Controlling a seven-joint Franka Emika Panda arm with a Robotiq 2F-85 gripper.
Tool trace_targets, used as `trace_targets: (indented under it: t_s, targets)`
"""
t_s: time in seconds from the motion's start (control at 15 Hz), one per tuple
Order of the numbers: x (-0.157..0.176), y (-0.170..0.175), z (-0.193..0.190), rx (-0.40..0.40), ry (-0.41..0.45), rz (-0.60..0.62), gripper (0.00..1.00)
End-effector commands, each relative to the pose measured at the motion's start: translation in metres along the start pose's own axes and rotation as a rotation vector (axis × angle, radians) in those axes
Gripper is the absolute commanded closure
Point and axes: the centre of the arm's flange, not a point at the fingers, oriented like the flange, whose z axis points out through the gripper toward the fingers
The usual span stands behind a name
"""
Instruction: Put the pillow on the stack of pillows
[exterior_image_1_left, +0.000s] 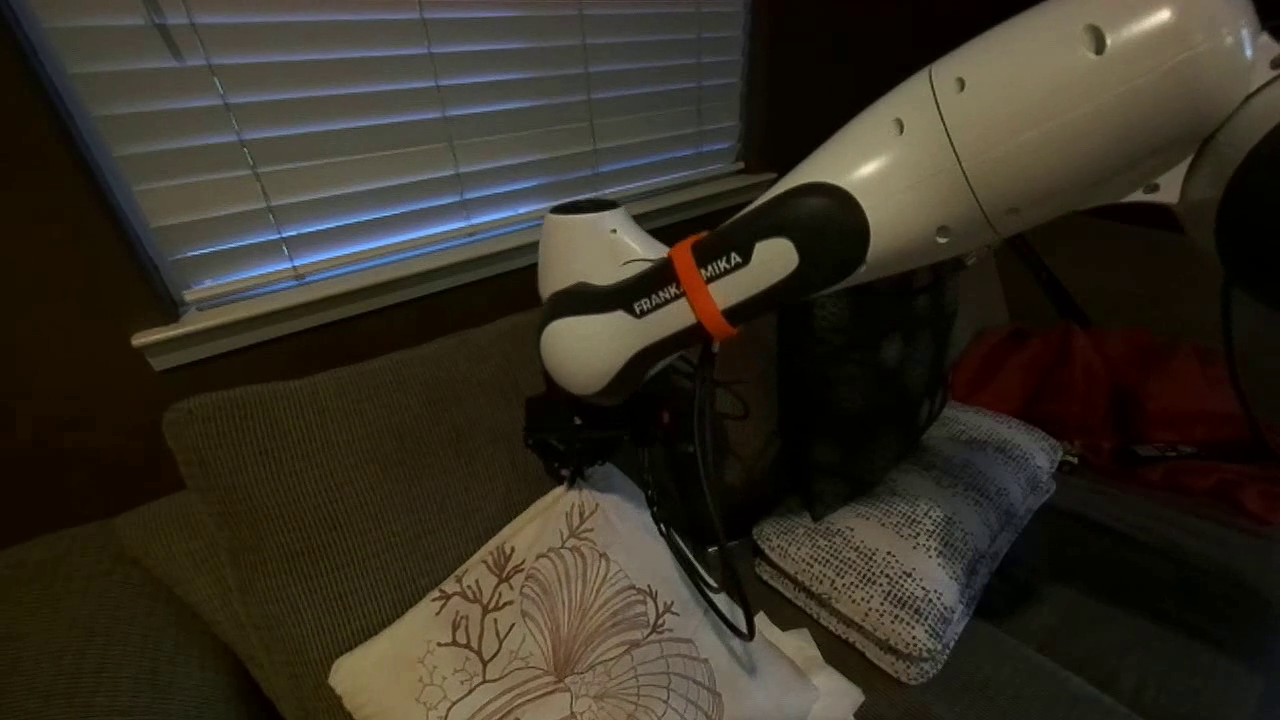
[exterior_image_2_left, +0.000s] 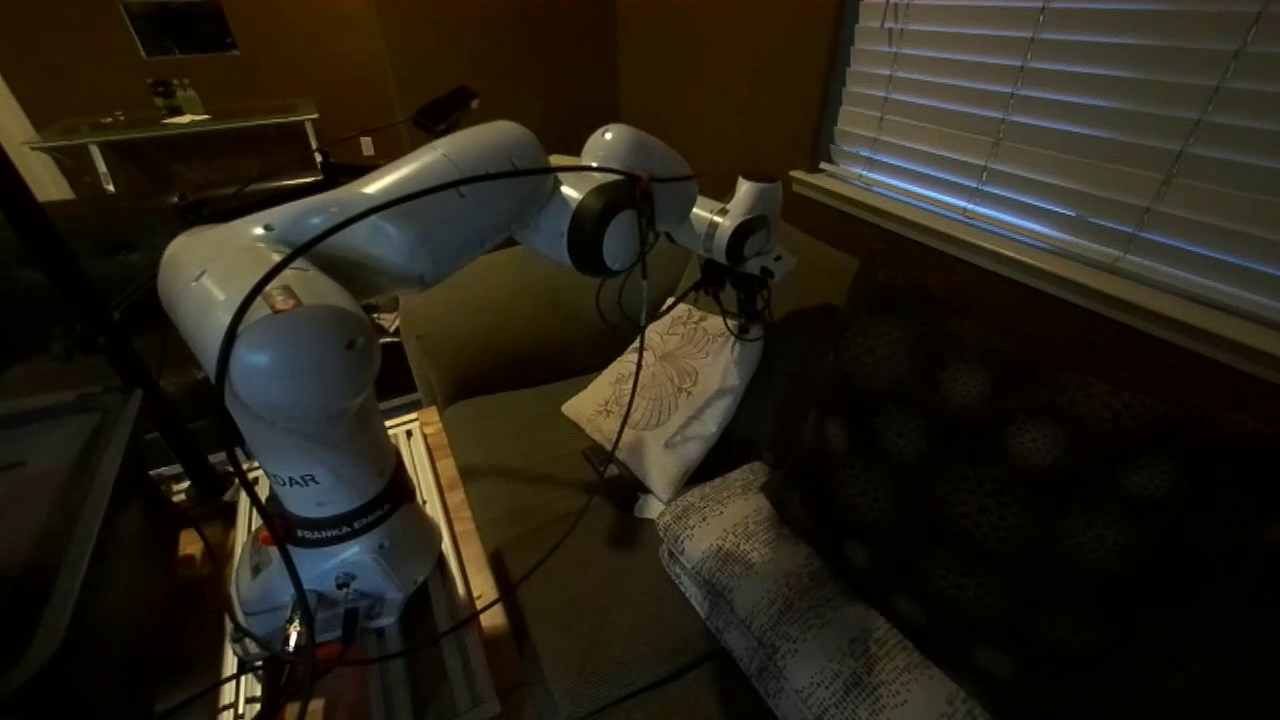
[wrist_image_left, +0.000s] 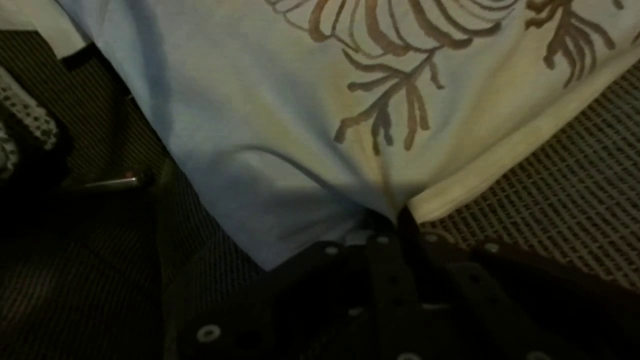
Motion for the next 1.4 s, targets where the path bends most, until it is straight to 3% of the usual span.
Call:
trace_targets:
  t_s: [0.0, 0.27, 0.87, 1.33]
  targets:
    - [-0.014, 0.008, -0.041, -0.018, -0.105, 0.06, 0.99]
    - [-0.027, 0.009, -0.077, -0.05, -0.136, 0.076, 0.99]
    - [-0.057, 0.02, -0.149, -0.018, -0.21, -0.17, 0.99]
    - [-0.092, 0.034, -0.206, -0.074, -0.199, -0.167, 0.99]
